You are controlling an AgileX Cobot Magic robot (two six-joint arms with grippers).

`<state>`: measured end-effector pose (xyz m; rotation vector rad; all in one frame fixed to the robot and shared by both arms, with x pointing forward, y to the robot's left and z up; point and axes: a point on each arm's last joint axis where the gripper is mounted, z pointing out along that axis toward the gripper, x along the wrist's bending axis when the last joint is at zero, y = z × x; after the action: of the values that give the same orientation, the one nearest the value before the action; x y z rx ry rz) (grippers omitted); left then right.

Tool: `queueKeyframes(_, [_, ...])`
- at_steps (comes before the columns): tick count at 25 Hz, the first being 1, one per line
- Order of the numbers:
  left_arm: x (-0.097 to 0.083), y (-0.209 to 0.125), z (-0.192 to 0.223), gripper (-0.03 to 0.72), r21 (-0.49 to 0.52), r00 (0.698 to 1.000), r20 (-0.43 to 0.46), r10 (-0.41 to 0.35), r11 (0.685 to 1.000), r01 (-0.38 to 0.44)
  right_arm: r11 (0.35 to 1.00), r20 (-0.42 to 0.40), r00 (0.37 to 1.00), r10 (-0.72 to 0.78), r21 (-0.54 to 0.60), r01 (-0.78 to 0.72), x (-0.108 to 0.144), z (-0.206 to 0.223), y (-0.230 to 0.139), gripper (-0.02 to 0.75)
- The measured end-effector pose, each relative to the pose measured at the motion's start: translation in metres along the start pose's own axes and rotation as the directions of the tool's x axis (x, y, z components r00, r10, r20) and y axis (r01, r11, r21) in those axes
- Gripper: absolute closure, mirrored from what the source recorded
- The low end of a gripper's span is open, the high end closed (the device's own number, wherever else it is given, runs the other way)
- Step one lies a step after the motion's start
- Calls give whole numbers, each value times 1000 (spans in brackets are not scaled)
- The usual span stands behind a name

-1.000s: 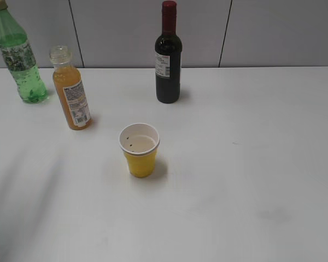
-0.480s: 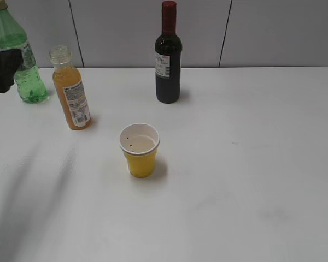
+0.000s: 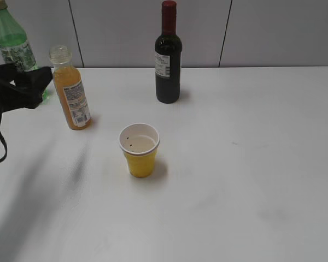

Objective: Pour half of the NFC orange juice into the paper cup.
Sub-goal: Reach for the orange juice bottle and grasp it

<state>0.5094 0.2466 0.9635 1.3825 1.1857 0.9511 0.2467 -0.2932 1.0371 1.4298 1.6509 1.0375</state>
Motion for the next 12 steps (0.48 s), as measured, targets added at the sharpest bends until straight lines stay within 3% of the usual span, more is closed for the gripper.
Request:
queueKeyframes(6, [-3, -24, 12, 86, 21, 999, 48, 17, 1000, -18, 1000, 0, 1000, 0, 0, 0, 0, 0, 0, 165])
queueKeyframes(12, [3, -46, 20, 20, 34, 999, 35, 5, 999, -6, 1000, -1, 1000, 1, 0, -1, 0, 0, 0, 165])
